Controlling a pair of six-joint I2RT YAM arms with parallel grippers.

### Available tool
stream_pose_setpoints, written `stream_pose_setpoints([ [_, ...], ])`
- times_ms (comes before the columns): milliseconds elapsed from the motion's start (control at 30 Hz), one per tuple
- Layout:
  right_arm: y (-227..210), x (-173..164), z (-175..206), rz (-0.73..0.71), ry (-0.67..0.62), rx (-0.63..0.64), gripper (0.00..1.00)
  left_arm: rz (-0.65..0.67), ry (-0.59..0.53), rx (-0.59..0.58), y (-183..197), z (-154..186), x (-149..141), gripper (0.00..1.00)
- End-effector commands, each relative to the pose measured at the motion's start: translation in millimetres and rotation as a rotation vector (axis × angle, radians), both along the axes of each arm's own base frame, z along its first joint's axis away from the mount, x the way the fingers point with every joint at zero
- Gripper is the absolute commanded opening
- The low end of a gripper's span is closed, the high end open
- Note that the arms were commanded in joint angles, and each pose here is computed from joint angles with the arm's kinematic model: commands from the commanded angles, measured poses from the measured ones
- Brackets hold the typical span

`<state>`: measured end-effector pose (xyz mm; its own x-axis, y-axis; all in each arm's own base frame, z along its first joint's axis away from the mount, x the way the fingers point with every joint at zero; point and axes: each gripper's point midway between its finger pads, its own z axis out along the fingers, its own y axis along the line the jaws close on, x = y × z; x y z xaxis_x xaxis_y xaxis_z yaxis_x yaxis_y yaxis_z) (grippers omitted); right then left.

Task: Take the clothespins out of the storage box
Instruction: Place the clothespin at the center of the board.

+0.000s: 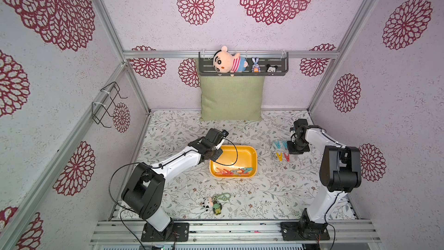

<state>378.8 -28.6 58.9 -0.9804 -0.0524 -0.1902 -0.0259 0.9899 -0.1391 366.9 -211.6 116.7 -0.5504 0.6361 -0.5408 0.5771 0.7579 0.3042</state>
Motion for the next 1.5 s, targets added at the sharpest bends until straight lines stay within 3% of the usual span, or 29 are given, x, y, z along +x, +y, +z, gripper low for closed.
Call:
stream_pose_setpoints([
  [0,-8,-1,-4,0.011,0.017,-0.040,0.00,-0.021,0.009,0.009,-4,1,-5,0.00],
  [833,-8,6,-30,0.007,0.035,-0.044,0.00,-0.022,0.009,0.017,-4,0,-6,0.00],
  [1267,-4,15,-17,0.004,-0.004,-0.039,0.18,-0.024,0.017,0.021,-5,-3,-6,0.00],
  [1467,-5,19,-5,-0.002,-0.027,-0.064,0.22,-0.024,0.014,0.020,-5,-2,-6,0.00],
])
